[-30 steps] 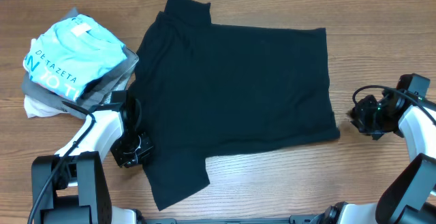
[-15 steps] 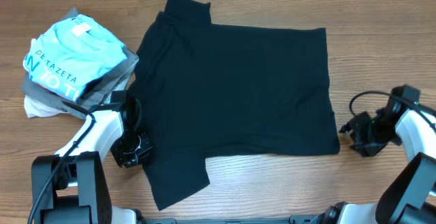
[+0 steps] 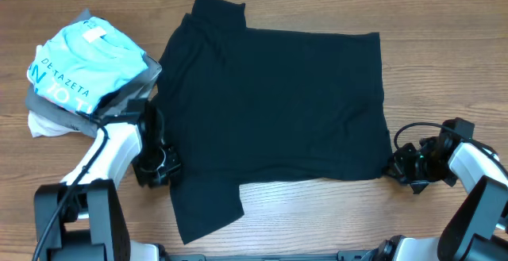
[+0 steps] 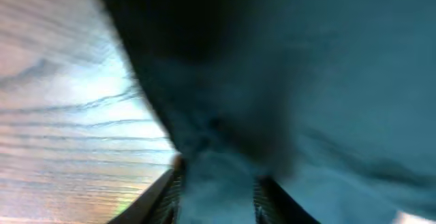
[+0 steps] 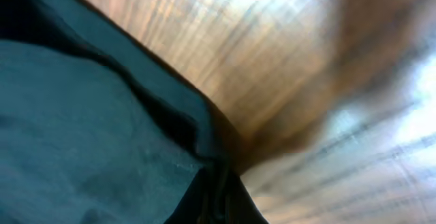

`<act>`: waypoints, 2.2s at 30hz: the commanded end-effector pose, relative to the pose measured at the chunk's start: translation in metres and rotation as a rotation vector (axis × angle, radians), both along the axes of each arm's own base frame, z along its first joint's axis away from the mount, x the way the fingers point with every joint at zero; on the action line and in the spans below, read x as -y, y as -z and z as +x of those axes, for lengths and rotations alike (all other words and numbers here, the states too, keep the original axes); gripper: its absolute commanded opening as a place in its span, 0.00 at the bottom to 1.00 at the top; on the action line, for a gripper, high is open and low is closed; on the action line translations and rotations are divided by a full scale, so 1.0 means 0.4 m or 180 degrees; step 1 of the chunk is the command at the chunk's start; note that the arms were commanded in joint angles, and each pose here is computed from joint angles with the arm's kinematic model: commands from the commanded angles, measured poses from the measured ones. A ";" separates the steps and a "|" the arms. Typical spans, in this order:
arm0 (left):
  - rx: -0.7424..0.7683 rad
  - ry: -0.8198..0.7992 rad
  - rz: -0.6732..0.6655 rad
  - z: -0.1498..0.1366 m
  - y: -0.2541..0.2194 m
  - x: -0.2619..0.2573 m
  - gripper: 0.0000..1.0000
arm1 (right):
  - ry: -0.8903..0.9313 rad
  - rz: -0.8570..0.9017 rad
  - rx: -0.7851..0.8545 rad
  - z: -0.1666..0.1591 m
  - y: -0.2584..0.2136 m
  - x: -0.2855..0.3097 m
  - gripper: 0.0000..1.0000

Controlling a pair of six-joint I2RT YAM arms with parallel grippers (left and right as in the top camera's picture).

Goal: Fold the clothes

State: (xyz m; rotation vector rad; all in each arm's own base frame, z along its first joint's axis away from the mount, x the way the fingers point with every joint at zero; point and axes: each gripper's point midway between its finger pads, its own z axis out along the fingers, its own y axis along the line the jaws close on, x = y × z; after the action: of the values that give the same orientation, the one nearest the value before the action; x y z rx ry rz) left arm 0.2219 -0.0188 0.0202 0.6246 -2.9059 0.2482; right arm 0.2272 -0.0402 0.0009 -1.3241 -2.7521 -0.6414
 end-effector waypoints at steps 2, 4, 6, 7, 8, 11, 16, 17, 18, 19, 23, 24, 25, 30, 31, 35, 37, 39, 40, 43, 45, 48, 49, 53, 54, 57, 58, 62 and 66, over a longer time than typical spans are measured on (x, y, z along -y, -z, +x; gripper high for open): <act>0.0619 0.0439 -0.0224 0.068 -0.106 0.046 0.49 | -0.0006 -0.0002 0.0253 0.052 -0.031 0.017 0.04; 0.0650 0.0519 -0.0258 0.056 -0.125 0.066 0.56 | -0.0008 -0.0070 0.0375 0.078 -0.059 0.031 0.04; 0.0571 0.0589 -0.0367 0.027 -0.139 0.099 0.59 | -0.0010 -0.0133 0.0493 0.099 -0.087 0.042 0.04; 0.0506 0.0609 -0.0450 0.010 -0.145 0.121 0.60 | -0.0010 -0.0163 0.0550 0.108 -0.102 0.047 0.04; 0.0441 0.0623 -0.0513 -0.004 -0.148 0.139 0.61 | 0.0005 -0.0182 0.0588 0.114 -0.114 0.050 0.04; 0.0215 0.0600 -0.0496 -0.045 -0.145 0.174 0.66 | 0.0030 -0.0222 0.0668 0.127 -0.137 0.057 0.04; -0.0265 0.0082 0.0042 -0.122 -0.112 0.142 0.84 | 0.0028 -0.0214 0.0656 0.124 -0.140 0.055 0.04; -0.0352 -0.0013 0.0113 -0.138 -0.105 0.133 0.87 | 0.0030 -0.0211 0.0649 0.123 -0.140 0.055 0.04; -0.0436 -0.0089 0.0138 -0.154 -0.097 0.129 0.88 | 0.0029 -0.0209 0.0648 0.123 -0.140 0.054 0.04; -0.0536 -0.0152 0.0103 -0.175 -0.087 0.134 0.88 | 0.0028 -0.0210 0.0648 0.123 -0.140 0.055 0.04; -0.0817 -0.0286 -0.0034 -0.243 -0.042 0.149 0.80 | 0.0029 -0.0201 0.0653 0.123 -0.140 0.054 0.04; -0.0850 -0.0315 -0.0075 -0.255 -0.029 0.153 0.76 | 0.0028 -0.0201 0.0654 0.124 -0.140 0.053 0.04; -0.0855 -0.0324 -0.0118 -0.262 -0.017 0.157 0.71 | 0.0028 -0.0201 0.0654 0.124 -0.140 0.053 0.04; -0.0861 -0.0450 -0.0141 -0.285 0.030 0.158 0.52 | 0.0030 -0.0202 0.0655 0.124 -0.140 0.054 0.04; -0.0867 -0.0473 -0.0122 -0.291 0.039 0.155 0.47 | 0.0029 -0.0202 0.0655 0.124 -0.140 0.054 0.04; -0.0873 -0.0491 -0.0161 -0.308 0.063 0.157 0.33 | 0.0030 -0.0204 0.0659 0.125 -0.140 0.054 0.04; -0.0920 -0.0488 -0.0145 -0.324 0.069 0.154 0.34 | 0.0030 -0.0206 0.0666 0.126 -0.141 0.055 0.04; -0.0925 -0.0423 -0.0096 -0.332 0.074 0.144 0.49 | 0.0029 -0.0209 0.0673 0.127 -0.141 0.055 0.04; -0.0918 -0.0394 -0.0089 -0.333 0.074 0.142 0.55 | 0.0028 -0.0201 0.0680 0.128 -0.142 0.054 0.04; -0.0884 -0.0357 0.0004 -0.331 0.079 0.129 0.62 | 0.0028 -0.0192 0.0687 0.129 -0.142 0.053 0.04; -0.0853 -0.0333 0.0126 -0.329 0.083 0.113 0.63 | 0.0028 -0.0192 0.0686 0.129 -0.142 0.053 0.04; -0.0830 -0.0317 0.0202 -0.327 0.086 0.103 0.62 | 0.0027 -0.0192 0.0686 0.129 -0.142 0.053 0.04; -0.0824 -0.0308 0.0201 -0.327 0.086 0.103 0.62 | 0.0027 -0.0192 0.0686 0.129 -0.142 0.053 0.04; -0.0827 -0.0294 0.0216 -0.329 0.086 0.106 0.44 | 0.0028 -0.0192 0.0687 0.129 -0.142 0.053 0.04; -0.0828 -0.0286 0.0220 -0.329 0.086 0.107 0.36 | 0.0028 -0.0192 0.0687 0.129 -0.142 0.053 0.04; -0.0827 -0.0242 0.0226 -0.332 0.086 0.110 0.05 | 0.0028 -0.0192 0.0687 0.129 -0.142 0.053 0.04; -0.0827 -0.0234 0.0224 -0.332 0.086 0.111 0.05 | 0.0028 -0.0194 0.0686 0.129 -0.142 0.053 0.04; -0.0742 -0.0138 0.0158 -0.312 0.080 0.118 0.04 | 0.0028 -0.0194 0.0686 0.129 -0.142 0.053 0.04; -0.0591 -0.0071 0.0097 -0.260 0.043 0.130 0.04 | 0.0027 -0.0187 0.0673 0.126 -0.143 0.052 0.04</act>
State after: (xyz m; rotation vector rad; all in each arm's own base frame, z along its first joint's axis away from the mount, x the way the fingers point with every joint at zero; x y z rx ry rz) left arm 0.0947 -0.0725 -0.0066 0.7081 -2.6398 0.1414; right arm 0.2698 -0.0569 0.0467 -1.3402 -2.9184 -0.7278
